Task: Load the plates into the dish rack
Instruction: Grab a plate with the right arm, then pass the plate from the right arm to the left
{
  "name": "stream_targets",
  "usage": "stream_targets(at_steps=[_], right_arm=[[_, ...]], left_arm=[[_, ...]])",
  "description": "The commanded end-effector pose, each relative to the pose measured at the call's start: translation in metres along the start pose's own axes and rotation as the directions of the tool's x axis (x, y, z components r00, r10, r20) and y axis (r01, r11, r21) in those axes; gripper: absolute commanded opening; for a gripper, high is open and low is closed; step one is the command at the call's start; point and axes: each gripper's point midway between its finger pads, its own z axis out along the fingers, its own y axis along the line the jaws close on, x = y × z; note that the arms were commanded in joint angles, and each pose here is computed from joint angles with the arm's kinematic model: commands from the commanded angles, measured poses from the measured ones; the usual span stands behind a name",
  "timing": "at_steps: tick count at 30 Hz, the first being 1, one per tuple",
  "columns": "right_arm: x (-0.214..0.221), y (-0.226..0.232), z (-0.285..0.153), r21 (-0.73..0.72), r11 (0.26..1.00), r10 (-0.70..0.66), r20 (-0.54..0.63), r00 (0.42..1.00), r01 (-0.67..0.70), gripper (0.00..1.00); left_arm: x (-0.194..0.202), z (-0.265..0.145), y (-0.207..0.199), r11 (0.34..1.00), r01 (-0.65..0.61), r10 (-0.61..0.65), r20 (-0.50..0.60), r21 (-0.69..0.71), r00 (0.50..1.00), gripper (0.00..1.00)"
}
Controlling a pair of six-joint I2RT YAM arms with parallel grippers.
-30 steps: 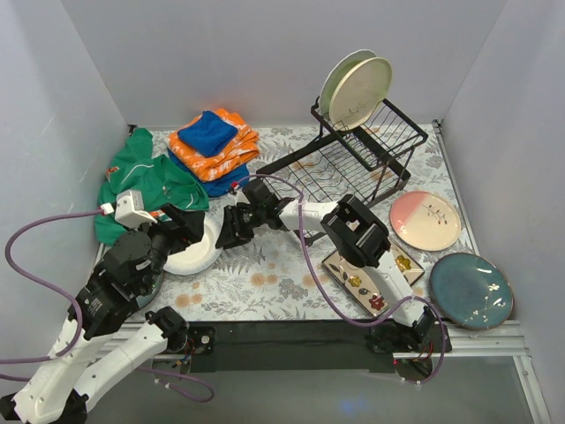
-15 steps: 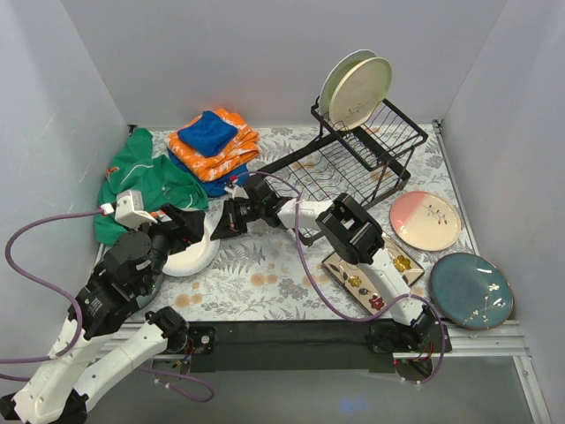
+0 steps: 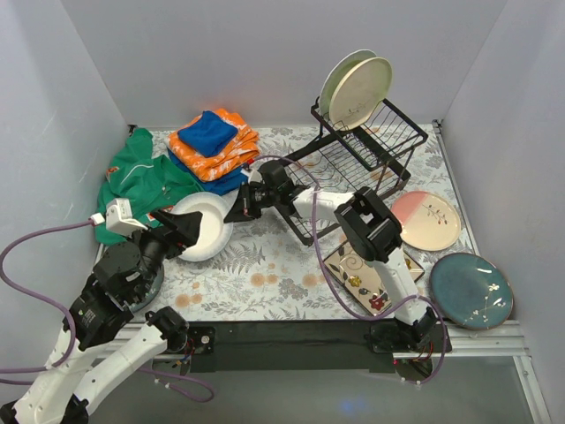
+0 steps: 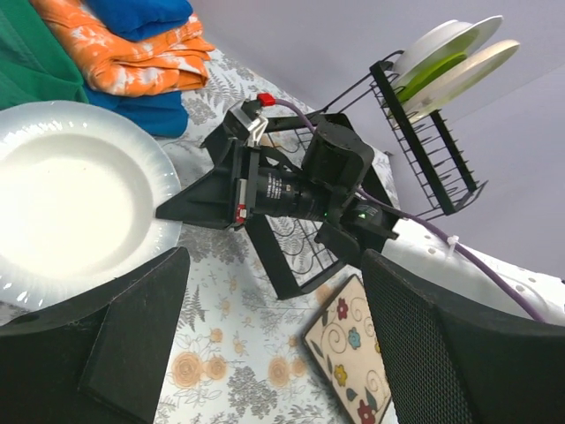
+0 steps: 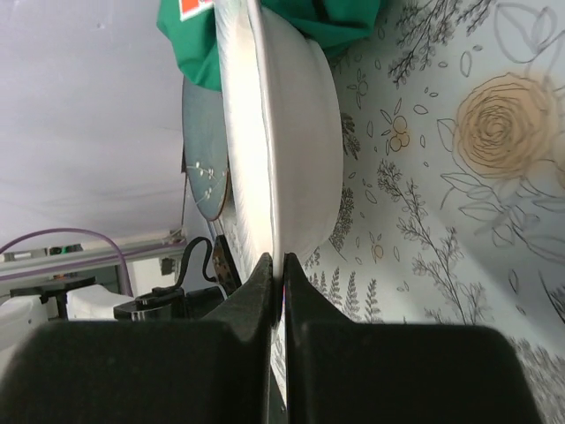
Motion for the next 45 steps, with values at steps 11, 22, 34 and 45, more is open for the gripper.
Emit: stream_targets(at_steps=[11,22,34,45], right_arm=[[-0.019,0.112,-0.081,-0.096,0.956,-0.261,0.151,0.953,0.277,0.01],[-0.025,0.148,-0.138,-0.114,0.936,-0.305,0.203,0.930,0.332,0.01],[-0.027,0.175,-0.200,-0.117,0.915,-0.341,0.290,0.894,0.386,0.01],[-0.033,0.188,-0.269,-0.084,0.899,-0.368,0.386,0.846,0.429,0.01]], left_arm=[[-0.002,0.004,-0.022,0.992,0.096,-0.096,0.002,0.082,0.995,0.82],[-0.019,0.015,-0.041,0.995,0.001,-0.004,0.039,0.101,0.999,0.93],[-0.028,0.041,-0.092,0.963,-0.147,0.135,0.068,0.226,0.989,0.94],[-0.029,0.068,-0.140,0.927,-0.189,0.184,0.047,0.325,0.982,0.95]])
